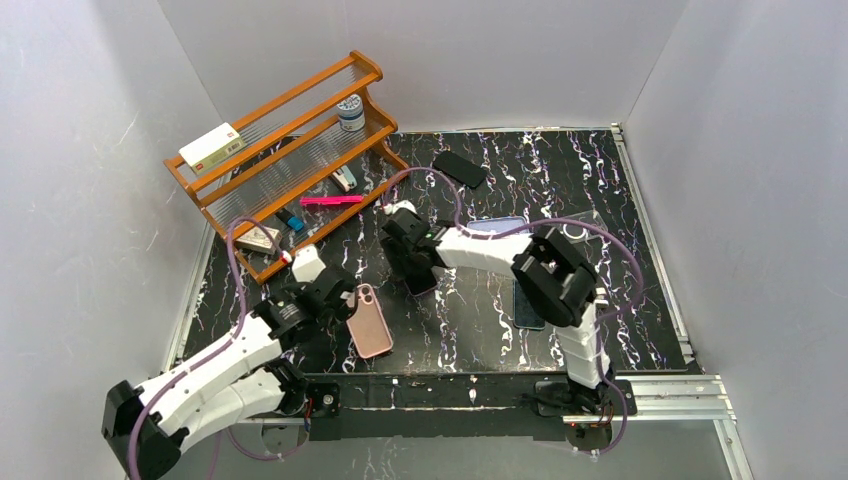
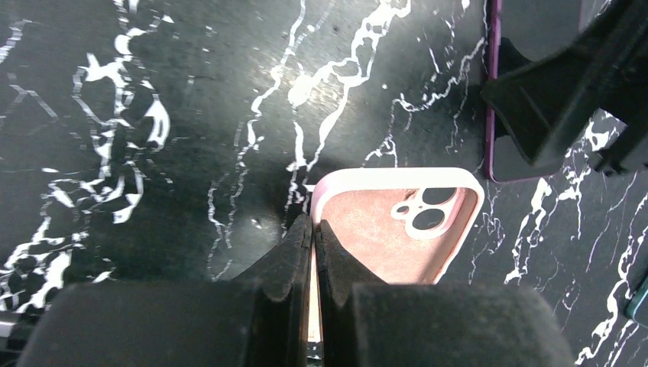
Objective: Put the phone into the phone case
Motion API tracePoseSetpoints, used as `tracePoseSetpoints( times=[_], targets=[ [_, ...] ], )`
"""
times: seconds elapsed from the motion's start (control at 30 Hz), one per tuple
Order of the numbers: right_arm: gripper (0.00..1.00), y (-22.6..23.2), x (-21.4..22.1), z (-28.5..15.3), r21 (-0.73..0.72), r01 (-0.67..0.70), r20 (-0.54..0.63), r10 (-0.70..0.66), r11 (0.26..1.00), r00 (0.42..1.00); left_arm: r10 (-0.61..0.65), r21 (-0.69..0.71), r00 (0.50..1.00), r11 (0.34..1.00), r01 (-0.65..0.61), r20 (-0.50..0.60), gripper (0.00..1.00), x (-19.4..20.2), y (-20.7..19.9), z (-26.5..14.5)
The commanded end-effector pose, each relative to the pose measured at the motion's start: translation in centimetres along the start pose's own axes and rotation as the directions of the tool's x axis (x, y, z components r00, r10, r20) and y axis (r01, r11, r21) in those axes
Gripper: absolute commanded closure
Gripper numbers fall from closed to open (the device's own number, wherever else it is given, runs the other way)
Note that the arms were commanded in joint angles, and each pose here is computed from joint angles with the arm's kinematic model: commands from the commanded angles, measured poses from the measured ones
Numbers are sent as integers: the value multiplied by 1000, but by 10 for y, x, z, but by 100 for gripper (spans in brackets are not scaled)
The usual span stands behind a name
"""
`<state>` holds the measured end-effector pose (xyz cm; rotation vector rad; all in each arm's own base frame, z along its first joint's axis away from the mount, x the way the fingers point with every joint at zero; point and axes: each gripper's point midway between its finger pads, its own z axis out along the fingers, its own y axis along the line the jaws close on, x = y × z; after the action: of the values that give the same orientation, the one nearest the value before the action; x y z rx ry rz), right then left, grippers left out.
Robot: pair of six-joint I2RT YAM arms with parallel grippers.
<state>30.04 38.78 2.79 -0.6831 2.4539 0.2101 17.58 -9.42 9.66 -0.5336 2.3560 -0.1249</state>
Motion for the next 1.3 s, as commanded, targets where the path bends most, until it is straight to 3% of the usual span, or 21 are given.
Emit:
tracePoseSetpoints(
  times=[0.0,0.23,0.53,0.77,1.07,1.27],
  targets=[
    [38,-39,27,-25,65,-71,-38,73,995,997,9,67,998,998,-5,-61,100,12,-27,11],
    [41,-73,65,-59,53,-189,-59,192,981,980,66,51,992,997,-60,-109,100,19,-44,29],
    [45,-75,78,-85,24,-251,-41,252,968,967,92,56,956,995,-80,-277,100,41,-65,73],
    [46,-75,85,-92,17,-285,-48,286,958,957,101,65,941,994,-85,-322,100,41,-78,94],
    [48,-75,89,-99,19,-328,-55,329,944,943,67,86,939,996,-40,-338,83,39,-86,96],
    [50,-58,83,-107,-63,-378,-70,373,924,925,63,123,948,992,-26,-312,67,25,-90,81]
  ],
)
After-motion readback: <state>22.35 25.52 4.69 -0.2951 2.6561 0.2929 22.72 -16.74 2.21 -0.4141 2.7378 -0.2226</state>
